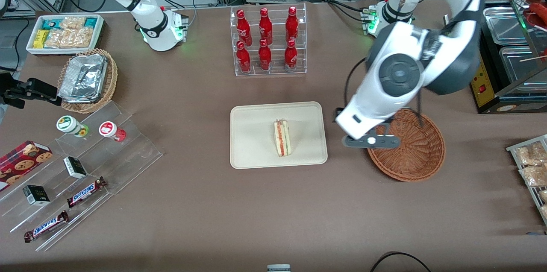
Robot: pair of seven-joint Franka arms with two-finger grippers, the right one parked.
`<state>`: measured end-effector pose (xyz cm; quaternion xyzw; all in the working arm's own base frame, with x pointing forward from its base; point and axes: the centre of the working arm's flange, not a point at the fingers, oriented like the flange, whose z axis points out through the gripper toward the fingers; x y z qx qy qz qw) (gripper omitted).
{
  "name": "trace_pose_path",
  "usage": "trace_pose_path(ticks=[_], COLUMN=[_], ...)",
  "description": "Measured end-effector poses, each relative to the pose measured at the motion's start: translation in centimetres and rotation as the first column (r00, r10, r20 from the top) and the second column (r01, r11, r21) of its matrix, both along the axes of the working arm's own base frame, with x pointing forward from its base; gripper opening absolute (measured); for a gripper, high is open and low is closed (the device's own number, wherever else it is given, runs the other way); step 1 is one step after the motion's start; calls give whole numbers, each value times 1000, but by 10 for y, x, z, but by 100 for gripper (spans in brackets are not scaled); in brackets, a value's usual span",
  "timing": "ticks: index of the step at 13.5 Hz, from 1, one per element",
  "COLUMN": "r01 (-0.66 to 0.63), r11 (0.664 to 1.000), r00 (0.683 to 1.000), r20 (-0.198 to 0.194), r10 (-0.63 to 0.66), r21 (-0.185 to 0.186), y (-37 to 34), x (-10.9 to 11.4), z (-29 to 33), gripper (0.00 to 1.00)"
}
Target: Place sandwich from basket to tray
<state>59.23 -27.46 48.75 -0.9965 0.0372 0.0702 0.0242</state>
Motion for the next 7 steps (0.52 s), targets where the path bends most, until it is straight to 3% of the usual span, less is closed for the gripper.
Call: trace_pose_path(ticks=[4, 7], r01=[47, 62], r11=[999, 998], r00=[999, 998], r20=[-17, -10], r10=[-47, -62], r21=[-9, -21], y=[71, 126], x=[-6, -16], z=[13, 32], gripper=[100, 100])
